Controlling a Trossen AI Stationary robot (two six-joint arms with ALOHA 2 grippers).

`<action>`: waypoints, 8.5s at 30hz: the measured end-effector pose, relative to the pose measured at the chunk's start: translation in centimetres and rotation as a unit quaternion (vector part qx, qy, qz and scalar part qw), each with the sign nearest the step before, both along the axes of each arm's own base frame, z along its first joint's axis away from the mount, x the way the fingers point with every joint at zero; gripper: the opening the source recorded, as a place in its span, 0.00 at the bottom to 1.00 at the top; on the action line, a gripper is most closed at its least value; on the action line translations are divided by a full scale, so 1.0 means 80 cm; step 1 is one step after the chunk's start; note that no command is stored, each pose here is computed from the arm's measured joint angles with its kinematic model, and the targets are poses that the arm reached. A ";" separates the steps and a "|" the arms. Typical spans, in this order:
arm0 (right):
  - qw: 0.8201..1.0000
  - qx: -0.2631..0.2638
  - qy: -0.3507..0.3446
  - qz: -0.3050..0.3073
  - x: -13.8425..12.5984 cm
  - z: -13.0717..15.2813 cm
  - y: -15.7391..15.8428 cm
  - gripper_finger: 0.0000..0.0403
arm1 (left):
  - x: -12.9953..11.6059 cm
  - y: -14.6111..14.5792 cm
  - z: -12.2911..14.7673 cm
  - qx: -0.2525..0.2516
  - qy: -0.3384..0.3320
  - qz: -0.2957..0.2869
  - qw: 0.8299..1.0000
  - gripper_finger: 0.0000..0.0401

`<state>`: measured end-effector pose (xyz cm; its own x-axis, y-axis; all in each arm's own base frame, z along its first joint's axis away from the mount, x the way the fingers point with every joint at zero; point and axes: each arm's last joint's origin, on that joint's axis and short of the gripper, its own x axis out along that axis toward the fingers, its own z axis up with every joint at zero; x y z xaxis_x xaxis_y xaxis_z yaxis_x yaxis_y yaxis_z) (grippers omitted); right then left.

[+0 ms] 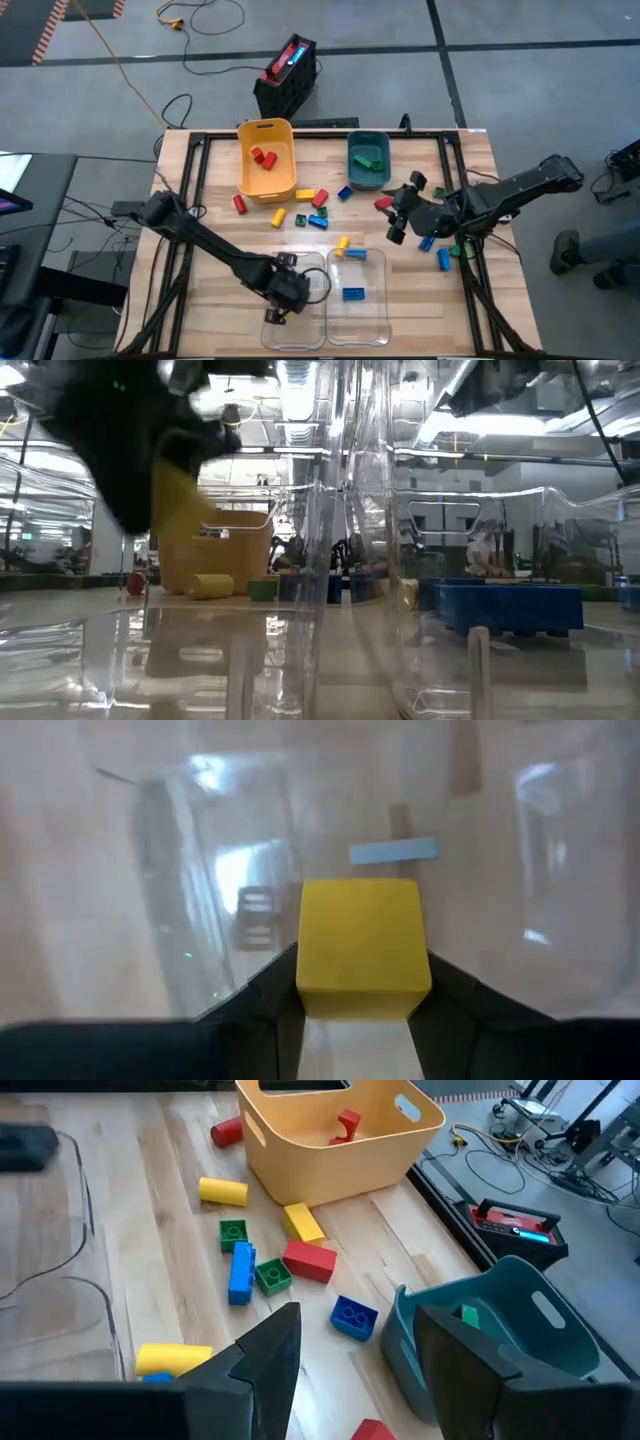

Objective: Sort blocks
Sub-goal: Put the yellow block into the left transparent bin, then put the red block into the yellow bin, then put the blue game piece into the right transparent bin

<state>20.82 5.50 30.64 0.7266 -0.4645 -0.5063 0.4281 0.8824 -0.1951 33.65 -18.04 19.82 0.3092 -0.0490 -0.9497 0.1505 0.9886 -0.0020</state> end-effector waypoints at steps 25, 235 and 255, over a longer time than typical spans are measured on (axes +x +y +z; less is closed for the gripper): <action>1.000 0.011 0.004 0.005 0.004 -0.009 0.014 0.51 | 0.015 0.008 -0.035 -0.012 0.048 0.007 0.999 0.62; 0.995 -0.065 -0.069 0.010 0.026 -0.019 0.074 0.52 | -0.135 0.484 0.123 0.128 -0.137 0.275 0.943 0.31; 0.996 -0.067 -0.061 0.006 0.020 -0.022 0.076 0.52 | -0.127 0.523 0.065 0.066 -0.086 0.279 0.954 0.47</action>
